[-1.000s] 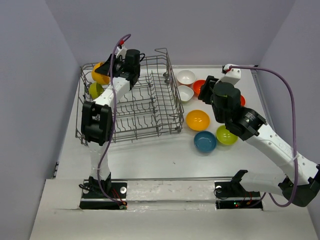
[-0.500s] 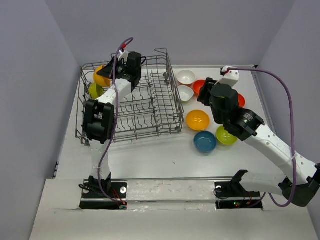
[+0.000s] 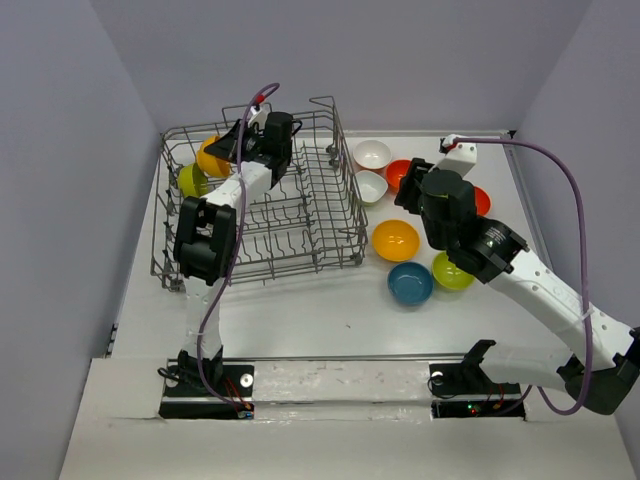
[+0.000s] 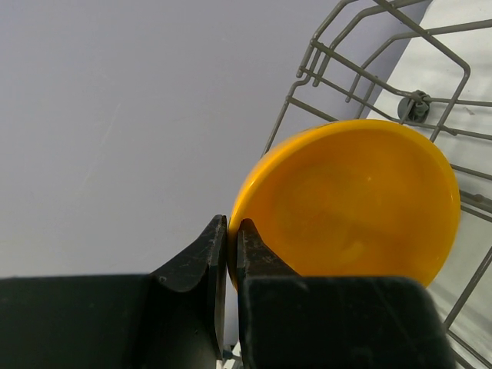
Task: Load the bowls into the dish rack
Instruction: Insert the bowl into the dish rack.
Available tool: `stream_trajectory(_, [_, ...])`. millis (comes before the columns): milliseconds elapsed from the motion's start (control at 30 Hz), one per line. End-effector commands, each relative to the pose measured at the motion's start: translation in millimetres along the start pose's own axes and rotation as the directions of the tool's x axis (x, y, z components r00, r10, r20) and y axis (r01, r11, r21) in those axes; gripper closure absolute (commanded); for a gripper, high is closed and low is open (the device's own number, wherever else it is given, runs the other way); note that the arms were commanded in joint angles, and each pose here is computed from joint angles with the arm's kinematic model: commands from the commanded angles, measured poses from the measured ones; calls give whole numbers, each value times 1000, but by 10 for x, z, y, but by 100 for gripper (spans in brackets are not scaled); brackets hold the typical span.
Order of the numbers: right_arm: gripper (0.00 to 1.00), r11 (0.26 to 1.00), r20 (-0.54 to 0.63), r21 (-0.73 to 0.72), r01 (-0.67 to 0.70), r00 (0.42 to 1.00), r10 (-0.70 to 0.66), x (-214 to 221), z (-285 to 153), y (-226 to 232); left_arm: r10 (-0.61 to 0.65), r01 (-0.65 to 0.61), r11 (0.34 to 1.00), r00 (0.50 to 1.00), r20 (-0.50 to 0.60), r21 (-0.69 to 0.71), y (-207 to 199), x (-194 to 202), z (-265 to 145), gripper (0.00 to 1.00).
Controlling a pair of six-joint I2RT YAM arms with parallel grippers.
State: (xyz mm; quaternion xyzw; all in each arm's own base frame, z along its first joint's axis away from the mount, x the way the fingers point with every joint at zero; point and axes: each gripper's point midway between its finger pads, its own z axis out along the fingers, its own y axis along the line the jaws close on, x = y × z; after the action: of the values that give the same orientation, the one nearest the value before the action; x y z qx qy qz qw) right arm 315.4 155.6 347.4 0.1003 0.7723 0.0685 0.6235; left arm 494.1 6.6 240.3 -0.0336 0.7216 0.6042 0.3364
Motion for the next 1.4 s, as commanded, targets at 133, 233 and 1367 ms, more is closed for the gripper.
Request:
stream_trajectory(133, [43,998,41,-14,-56,998,57,-124,-44,21,-66,64,997,998,-24,-50,190,4,-12,100])
stream_trajectory(233, [43,998,40,-17,-56,998,57,-120,-40,30,-67,66,996,997,-26,-56,217,11,-8,100])
stream_trajectory(1367, [43,999,31,-23,-49,998,50,-72,-29,37,-20,18,998,999,-33,-53,-21,74,77,100])
